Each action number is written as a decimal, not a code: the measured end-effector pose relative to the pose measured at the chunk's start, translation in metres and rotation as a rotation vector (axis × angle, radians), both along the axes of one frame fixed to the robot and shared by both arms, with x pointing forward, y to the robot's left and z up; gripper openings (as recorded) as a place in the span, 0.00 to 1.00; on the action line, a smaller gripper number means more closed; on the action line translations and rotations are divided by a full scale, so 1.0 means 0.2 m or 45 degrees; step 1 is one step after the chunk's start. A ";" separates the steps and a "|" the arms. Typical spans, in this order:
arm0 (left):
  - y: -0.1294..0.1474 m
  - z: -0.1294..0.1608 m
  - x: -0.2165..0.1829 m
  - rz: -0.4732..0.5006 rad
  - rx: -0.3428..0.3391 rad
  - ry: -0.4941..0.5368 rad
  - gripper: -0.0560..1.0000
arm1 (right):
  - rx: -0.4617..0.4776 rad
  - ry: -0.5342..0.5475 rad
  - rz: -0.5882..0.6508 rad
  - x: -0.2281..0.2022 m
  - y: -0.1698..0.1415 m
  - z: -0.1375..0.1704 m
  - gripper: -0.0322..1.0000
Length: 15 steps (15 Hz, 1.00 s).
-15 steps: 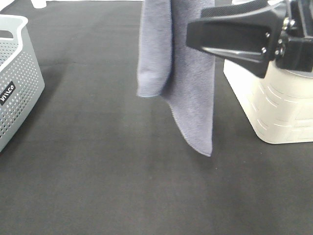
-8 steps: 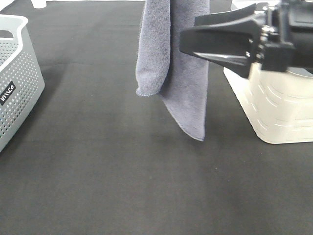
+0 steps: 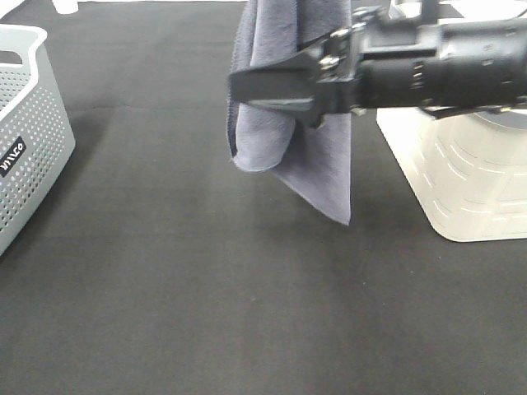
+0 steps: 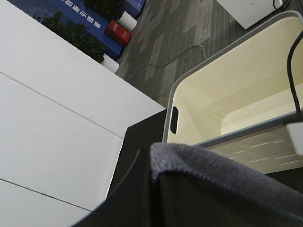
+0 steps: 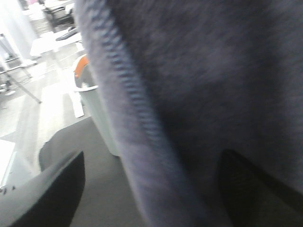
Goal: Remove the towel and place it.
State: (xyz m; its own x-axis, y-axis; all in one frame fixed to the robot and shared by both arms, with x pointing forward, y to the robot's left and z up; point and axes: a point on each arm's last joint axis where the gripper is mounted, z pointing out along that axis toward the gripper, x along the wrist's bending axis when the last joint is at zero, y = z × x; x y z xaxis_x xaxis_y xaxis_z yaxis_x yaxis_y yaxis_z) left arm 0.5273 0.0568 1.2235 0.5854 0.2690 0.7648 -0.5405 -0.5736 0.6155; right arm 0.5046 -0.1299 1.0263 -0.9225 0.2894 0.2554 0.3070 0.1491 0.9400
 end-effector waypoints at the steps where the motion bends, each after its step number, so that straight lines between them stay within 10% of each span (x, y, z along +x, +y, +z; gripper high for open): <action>1: 0.00 0.00 0.01 0.011 -0.007 -0.008 0.05 | -0.001 0.015 0.033 0.00 0.04 -0.02 0.76; 15: 0.00 0.00 0.03 0.051 -0.003 -0.059 0.05 | -0.162 0.133 0.180 -0.06 0.07 -0.11 0.23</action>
State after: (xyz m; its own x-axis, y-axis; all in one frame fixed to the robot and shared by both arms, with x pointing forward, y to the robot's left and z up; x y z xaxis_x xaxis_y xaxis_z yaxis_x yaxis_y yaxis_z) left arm 0.5335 0.0570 1.2234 0.5381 0.2932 0.7903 -0.5454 -0.5938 0.5916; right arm 0.4936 -0.1153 1.0034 -0.9266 0.1953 0.3213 0.3694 0.3133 0.8749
